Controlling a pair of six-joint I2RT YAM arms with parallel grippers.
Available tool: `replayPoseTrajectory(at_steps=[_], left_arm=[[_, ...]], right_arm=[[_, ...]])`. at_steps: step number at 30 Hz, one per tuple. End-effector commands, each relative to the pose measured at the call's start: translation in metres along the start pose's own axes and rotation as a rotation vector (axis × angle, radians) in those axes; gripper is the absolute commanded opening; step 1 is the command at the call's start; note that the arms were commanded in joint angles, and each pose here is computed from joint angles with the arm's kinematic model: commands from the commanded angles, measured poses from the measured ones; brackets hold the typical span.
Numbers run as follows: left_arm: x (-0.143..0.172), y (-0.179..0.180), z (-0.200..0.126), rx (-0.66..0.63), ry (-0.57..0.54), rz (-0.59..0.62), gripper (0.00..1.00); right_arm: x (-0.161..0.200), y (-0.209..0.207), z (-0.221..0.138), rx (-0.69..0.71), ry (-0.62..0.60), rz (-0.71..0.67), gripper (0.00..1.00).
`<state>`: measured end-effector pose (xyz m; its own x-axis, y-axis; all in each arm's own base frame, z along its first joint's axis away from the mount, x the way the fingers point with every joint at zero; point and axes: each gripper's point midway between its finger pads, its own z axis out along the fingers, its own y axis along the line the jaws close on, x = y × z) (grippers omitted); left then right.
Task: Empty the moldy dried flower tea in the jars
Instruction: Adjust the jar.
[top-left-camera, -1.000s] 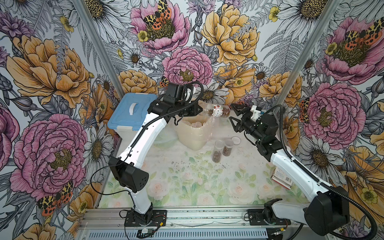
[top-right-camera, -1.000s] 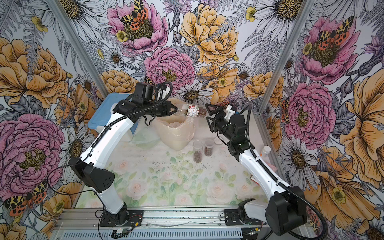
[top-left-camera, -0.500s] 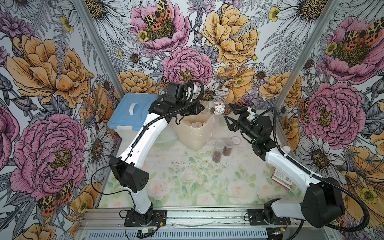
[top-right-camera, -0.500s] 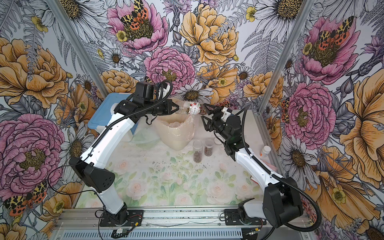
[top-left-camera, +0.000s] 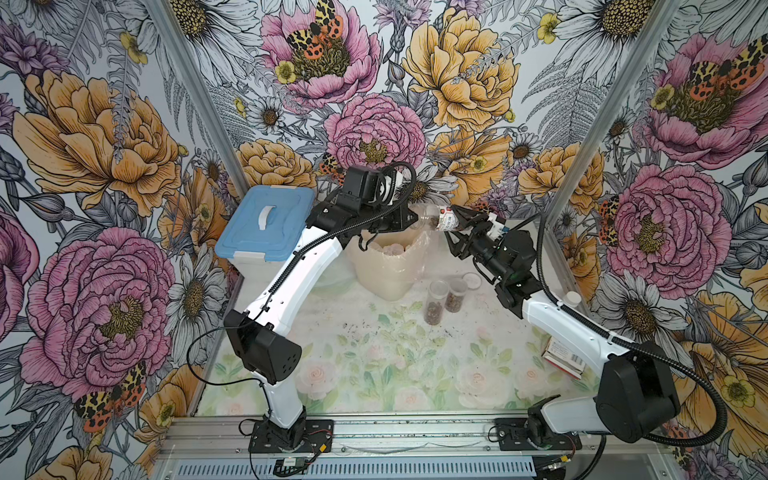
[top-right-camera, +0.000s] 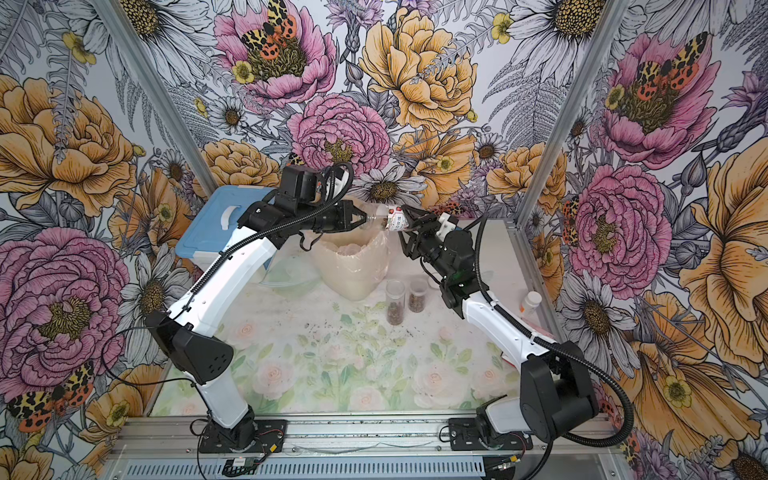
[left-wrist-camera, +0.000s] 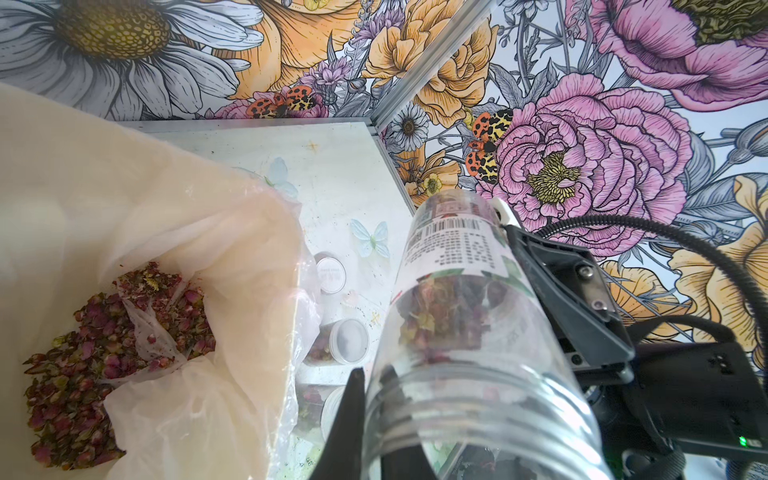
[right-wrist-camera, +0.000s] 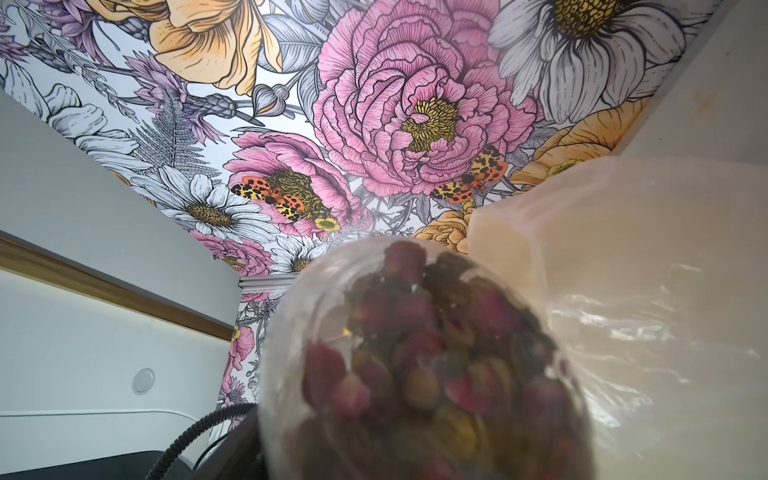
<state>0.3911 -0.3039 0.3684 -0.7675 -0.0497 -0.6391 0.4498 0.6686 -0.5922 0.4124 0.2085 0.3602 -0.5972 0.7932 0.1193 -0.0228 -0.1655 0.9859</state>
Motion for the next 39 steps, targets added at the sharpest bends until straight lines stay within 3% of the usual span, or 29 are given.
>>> replayPoseTrajectory(at_steps=[1,18,24,33,39], left_arm=[[-0.002,-0.014,0.002,0.042,-0.005,0.013,0.0],[-0.002,-0.007,0.008,0.013,-0.008,0.008,0.0],[-0.005,-0.004,0.006,0.008,-0.015,0.003,0.06],[-0.01,-0.001,0.0,-0.003,-0.034,-0.001,0.24],[-0.017,0.004,-0.022,-0.033,-0.081,0.003,0.45]], right_arm=[[0.0,0.024,0.005,-0.079,-0.025,-0.011,0.68],[-0.014,0.02,0.002,-0.108,-0.127,0.037,0.35],[-0.019,0.016,0.003,-0.105,-0.149,0.049,0.27],[-0.023,0.014,0.004,-0.109,-0.171,0.058,0.23],[-0.028,0.012,0.005,-0.109,-0.197,0.048,0.23]])
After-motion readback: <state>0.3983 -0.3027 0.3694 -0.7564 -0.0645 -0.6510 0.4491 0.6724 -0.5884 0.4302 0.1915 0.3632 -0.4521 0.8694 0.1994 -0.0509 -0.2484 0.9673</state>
